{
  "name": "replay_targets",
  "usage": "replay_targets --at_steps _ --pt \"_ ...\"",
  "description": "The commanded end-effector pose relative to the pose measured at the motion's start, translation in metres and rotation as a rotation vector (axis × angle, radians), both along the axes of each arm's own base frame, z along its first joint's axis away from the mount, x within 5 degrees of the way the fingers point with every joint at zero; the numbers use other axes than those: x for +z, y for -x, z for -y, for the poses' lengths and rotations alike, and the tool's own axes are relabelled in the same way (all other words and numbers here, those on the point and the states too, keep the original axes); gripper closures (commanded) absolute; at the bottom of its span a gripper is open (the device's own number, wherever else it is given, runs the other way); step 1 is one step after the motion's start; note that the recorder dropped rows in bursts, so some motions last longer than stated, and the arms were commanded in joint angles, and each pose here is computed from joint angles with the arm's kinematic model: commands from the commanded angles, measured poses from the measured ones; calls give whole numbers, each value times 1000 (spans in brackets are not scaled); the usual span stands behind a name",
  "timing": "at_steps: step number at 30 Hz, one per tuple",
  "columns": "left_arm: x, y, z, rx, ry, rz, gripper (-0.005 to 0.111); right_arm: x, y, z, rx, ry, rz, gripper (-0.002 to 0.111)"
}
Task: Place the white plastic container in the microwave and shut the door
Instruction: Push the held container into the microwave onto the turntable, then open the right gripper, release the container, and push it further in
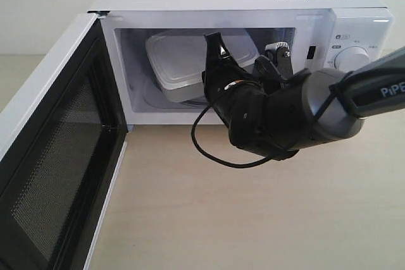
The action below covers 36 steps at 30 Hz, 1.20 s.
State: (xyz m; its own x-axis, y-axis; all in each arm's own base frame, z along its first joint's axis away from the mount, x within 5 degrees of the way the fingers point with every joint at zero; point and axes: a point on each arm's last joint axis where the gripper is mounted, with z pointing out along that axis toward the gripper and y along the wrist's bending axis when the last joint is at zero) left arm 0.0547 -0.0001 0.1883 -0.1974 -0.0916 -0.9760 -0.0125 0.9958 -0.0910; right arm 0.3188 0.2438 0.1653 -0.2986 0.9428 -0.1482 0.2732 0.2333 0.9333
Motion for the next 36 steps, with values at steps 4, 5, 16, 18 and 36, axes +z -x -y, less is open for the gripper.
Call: replay_targets --at_steps 4,5,16,18,36 --pt "-1 0 0 6 8 -5 102 2 -4 1 -8 14 32 108" --pt "-1 0 0 6 8 -5 102 2 -4 1 -7 16 33 108" --pt "-1 0 0 6 8 -5 102 2 -4 0 4 23 39 54" --pt "-1 0 0 6 8 -5 102 1 -4 0 11 25 28 53" --pt "-1 0 0 6 8 -5 102 21 51 8 429 689 209 53"
